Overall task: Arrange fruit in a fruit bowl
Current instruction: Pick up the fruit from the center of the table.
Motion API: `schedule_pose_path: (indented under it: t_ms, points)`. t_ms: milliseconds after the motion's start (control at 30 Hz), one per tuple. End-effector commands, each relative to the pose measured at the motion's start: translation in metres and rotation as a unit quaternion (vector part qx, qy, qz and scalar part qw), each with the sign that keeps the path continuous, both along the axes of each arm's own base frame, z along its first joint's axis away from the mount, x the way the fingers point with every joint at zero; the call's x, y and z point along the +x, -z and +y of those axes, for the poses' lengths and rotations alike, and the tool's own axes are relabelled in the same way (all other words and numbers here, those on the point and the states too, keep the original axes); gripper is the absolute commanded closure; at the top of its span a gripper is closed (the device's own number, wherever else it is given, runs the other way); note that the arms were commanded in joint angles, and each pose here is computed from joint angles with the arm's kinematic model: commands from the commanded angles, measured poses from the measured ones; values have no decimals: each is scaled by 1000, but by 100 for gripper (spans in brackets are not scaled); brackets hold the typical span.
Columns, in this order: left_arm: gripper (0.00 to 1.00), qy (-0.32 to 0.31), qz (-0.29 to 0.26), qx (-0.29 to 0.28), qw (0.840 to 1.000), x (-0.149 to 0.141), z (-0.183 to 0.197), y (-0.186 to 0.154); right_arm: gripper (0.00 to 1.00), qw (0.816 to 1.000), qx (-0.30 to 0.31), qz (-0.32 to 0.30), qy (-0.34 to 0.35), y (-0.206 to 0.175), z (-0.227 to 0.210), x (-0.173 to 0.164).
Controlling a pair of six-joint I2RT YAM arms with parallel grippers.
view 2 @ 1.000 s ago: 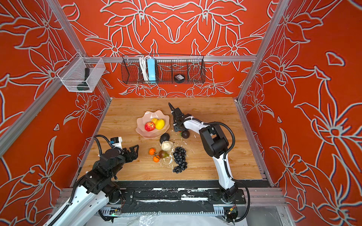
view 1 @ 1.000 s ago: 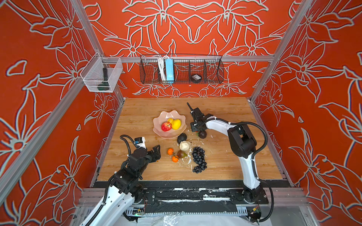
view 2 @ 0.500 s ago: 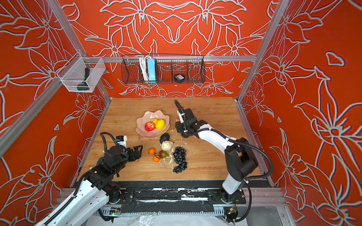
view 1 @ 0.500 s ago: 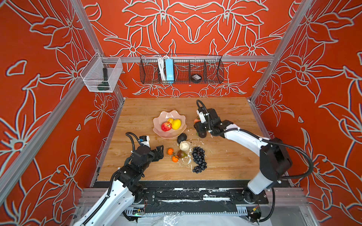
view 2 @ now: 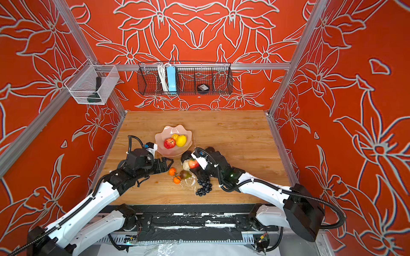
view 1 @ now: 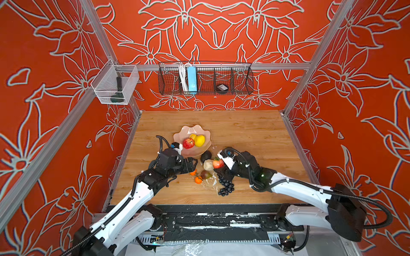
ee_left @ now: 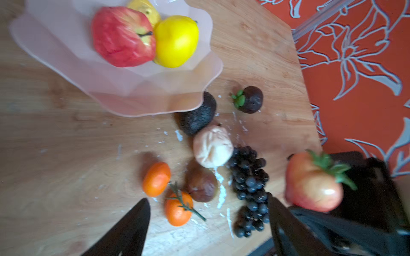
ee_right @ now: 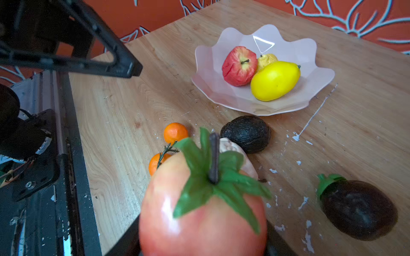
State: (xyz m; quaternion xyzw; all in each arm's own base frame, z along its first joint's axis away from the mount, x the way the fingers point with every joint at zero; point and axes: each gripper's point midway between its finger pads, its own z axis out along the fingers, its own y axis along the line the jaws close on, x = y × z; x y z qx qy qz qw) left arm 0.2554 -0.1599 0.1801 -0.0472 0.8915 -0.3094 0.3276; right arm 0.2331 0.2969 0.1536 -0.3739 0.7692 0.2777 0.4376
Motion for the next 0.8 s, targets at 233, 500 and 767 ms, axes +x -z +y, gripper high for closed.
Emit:
schedule_pose_path:
  t_ms: [233, 500, 767]
  points:
    - [38, 129, 9, -25, 991, -27, -52, -32, 42, 994, 27, -91, -52, -4, 17, -18]
    - [58, 161, 14, -13, 987, -27, -74, -35, 42, 992, 6, -105, -75, 4, 29, -29]
    - [73, 172, 26, 3, 985, -25, -83, -28, 42, 991, 0, -108, -80, 7, 34, -33]
